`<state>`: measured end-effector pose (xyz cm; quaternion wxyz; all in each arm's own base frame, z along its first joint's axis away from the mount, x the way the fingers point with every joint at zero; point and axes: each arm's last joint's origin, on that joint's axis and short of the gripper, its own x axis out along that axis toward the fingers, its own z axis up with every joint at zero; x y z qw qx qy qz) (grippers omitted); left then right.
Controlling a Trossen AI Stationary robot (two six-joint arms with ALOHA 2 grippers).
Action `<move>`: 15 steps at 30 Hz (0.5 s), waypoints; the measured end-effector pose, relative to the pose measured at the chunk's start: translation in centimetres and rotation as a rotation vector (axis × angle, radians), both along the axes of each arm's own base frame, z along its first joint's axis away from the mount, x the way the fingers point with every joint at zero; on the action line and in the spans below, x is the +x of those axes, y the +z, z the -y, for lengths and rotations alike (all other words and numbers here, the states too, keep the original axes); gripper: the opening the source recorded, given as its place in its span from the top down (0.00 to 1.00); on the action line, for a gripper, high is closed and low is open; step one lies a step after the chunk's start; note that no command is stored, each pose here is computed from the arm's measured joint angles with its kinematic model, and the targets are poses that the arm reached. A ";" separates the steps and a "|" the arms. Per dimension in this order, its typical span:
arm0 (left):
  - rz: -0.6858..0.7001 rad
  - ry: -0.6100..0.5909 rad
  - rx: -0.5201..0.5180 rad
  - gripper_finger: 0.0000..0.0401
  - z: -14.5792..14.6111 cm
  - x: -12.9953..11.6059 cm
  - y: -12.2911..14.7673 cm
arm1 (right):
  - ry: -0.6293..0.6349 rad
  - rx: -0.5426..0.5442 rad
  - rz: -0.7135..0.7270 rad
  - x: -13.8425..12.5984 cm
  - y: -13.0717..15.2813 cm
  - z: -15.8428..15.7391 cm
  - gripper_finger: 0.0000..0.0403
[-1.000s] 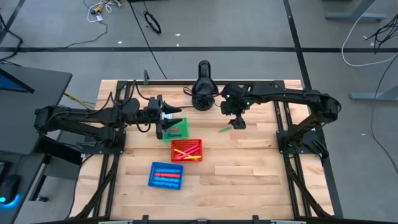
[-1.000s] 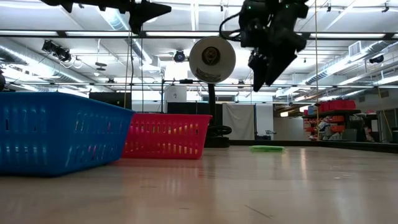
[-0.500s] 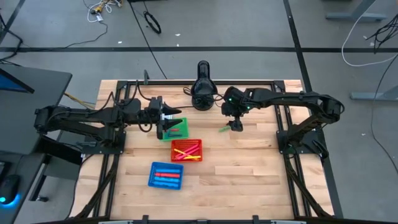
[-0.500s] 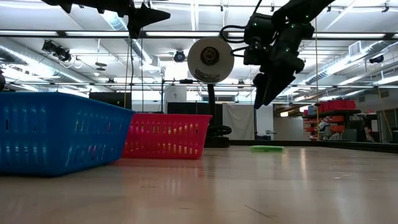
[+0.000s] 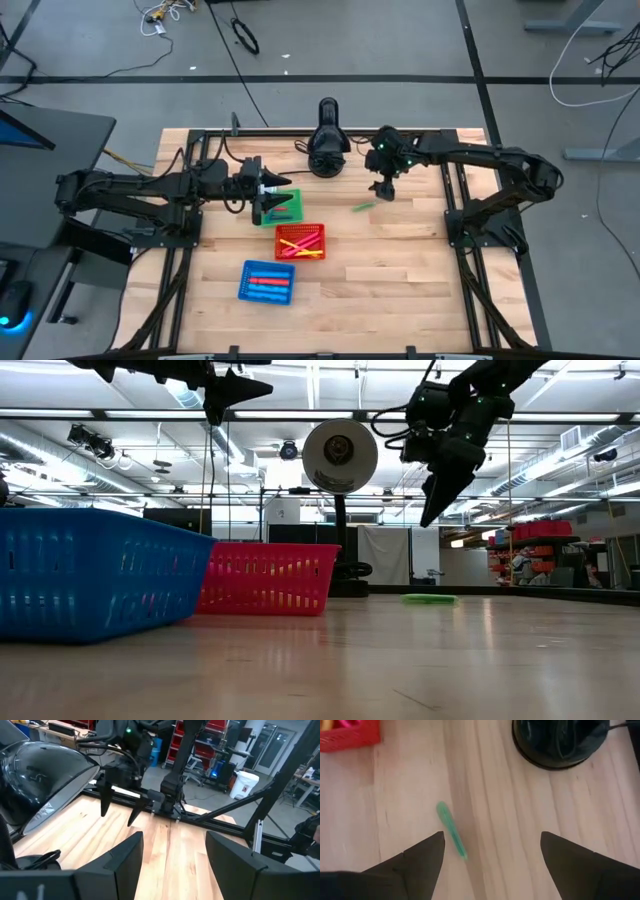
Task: Pick & Place Markers
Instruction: Put the green pen into the green bin
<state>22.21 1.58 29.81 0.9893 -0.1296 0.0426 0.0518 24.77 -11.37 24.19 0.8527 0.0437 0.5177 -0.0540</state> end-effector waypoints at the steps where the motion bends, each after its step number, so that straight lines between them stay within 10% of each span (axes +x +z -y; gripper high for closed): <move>1: 0.001 0.000 0.000 0.45 0.0 0.0 0.0 | 0.003 0.008 0.001 -0.1 -0.1 0.2 0.19; 15: -0.002 -0.002 -0.001 0.45 0.0 0.0 0.0 | -0.011 0.054 -0.020 -2.6 -5.8 0.8 0.19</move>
